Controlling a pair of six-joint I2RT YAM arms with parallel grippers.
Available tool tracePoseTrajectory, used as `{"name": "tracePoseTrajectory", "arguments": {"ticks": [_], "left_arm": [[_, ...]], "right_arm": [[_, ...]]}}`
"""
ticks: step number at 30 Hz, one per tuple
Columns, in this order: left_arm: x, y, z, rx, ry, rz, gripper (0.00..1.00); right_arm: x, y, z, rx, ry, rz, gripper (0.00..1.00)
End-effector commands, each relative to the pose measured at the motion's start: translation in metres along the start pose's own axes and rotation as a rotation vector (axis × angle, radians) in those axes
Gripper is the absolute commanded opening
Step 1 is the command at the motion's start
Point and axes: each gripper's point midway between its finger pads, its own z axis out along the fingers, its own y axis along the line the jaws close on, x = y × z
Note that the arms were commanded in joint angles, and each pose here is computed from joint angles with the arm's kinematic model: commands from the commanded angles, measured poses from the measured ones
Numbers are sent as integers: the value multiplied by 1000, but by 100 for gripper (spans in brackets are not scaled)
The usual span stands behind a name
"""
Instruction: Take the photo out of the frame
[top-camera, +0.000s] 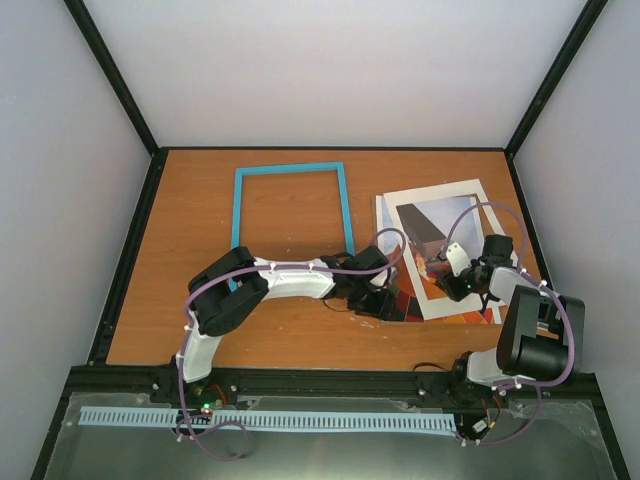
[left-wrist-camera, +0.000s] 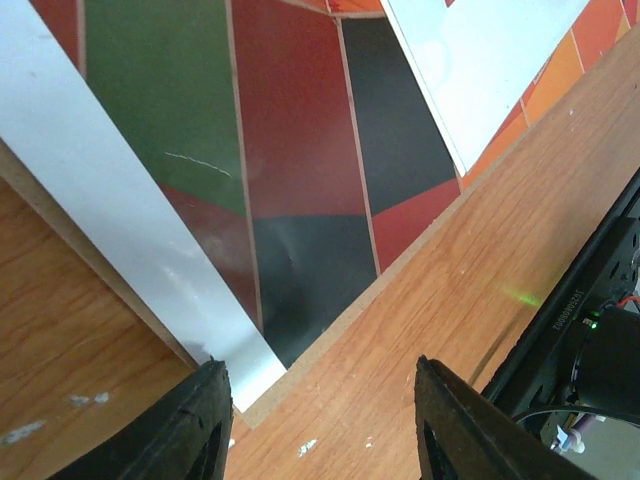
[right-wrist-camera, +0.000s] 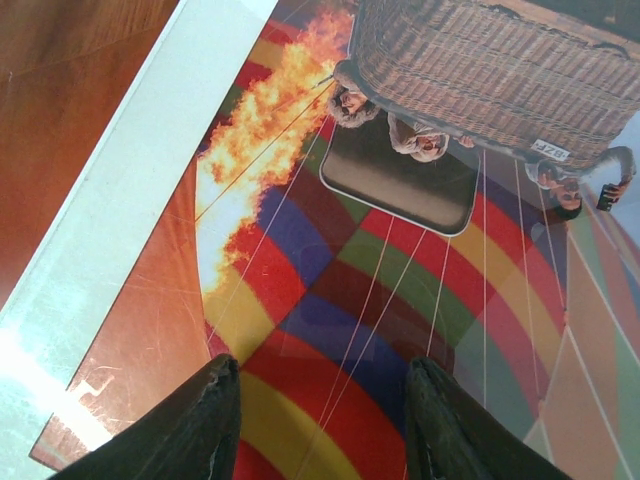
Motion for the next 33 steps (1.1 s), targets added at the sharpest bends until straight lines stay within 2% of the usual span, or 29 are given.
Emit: {"name": "tracePoseTrajectory", "arguments": {"ticks": [1,14,33], "left_arm": [[-12,-27,-9,61,-36,36,50],[-3,-8,-10,-12,-27,-22,51],[0,-17,-3,42,-1,7,50]], "right_arm": [[30,16,6,-40,106,45,46],[29,16,6,-39,106,44,47],[30,16,6,-40,106,45,48]]}}
